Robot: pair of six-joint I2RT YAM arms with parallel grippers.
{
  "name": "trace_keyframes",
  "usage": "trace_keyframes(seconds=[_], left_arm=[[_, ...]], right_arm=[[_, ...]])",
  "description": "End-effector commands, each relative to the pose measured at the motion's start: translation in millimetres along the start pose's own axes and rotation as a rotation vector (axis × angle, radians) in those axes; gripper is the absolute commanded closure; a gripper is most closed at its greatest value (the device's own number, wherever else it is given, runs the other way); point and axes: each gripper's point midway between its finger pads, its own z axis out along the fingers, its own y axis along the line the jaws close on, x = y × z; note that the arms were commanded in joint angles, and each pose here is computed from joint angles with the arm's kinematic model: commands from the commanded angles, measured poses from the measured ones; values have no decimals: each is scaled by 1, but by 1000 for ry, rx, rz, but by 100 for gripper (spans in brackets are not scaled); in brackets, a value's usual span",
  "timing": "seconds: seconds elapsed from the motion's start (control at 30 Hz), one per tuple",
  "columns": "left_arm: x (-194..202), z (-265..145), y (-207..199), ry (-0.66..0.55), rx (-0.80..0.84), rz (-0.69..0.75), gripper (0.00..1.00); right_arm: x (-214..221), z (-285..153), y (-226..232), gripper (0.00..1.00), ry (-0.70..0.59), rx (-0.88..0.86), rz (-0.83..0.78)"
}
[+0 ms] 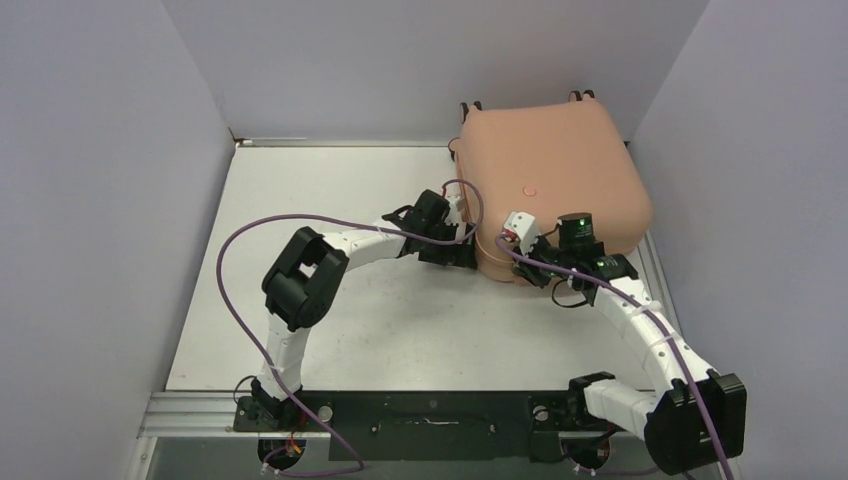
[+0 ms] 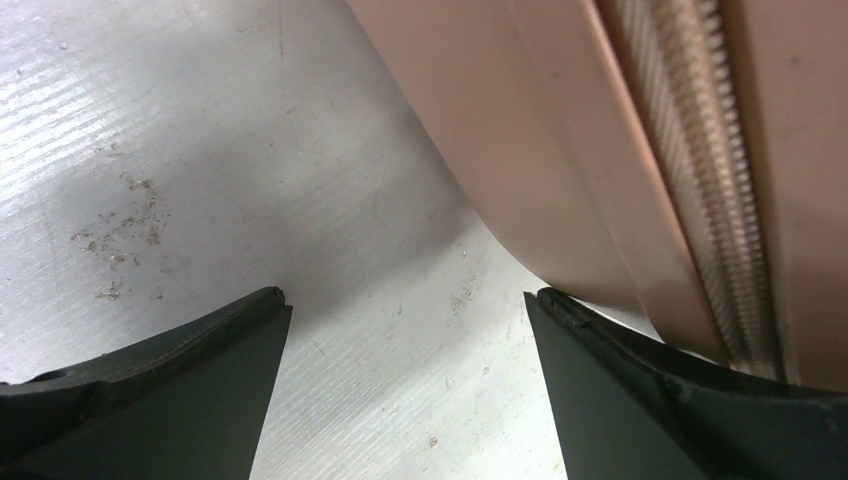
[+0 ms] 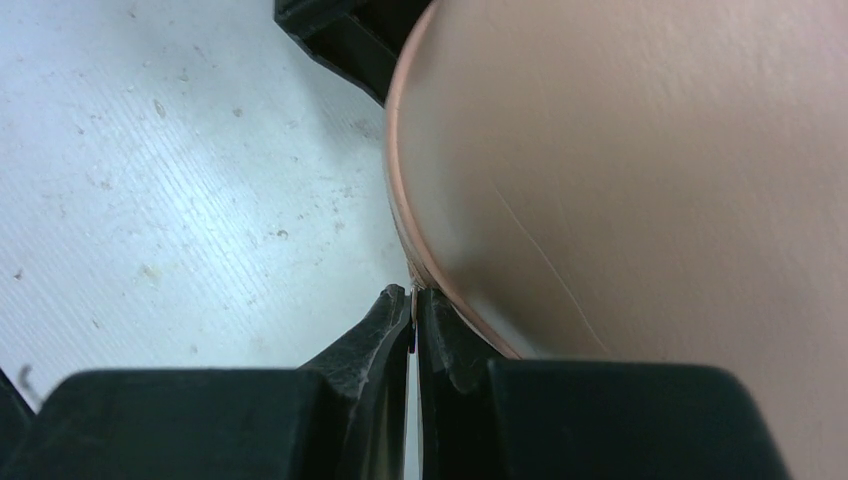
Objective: Pack the luggage
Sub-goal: Zip the luggage at the center of the board.
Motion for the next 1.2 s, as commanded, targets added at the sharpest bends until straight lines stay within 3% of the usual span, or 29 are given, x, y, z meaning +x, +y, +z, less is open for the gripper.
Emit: trace_keyframes(seconds=[0.0,0.13,0.33,0.37,0.43,0.47,0.53,0.77,0.93,1.03,1.17], left_arm=[[52,32,-51,126,133,137,4],[58,31,-59,148,164,148,4],[34,3,-63,130,291,133,4],[29,-4,-63,130,324,126,4],[18,-18,-60,125,385,122,4],[14,-25,-56,121,409,124,4],[5,-38,-49,107,441,136,4],[-8,-88,-37,57,520,270,4],[-27,-116,-24,-19,501,279,4],[-43,-134,-13,-73,487,264,4],[-75,-161,10,-190,417,224,4]], right_arm=[[-88,15,32,95,-246,-193,-147],[-94,20,41,95,-232,-232,-182],[-68,1,63,94,-180,-281,-272],[-65,-3,66,87,-174,-285,-285],[-63,-12,68,42,-166,-284,-317],[-65,-19,69,26,-171,-285,-337],[-70,-31,72,14,-178,-302,-372],[-104,-68,54,10,-210,-213,-412],[-50,-69,37,13,18,-161,-586],[-12,-64,28,18,146,-147,-600],[-18,-68,1,19,108,20,-452]])
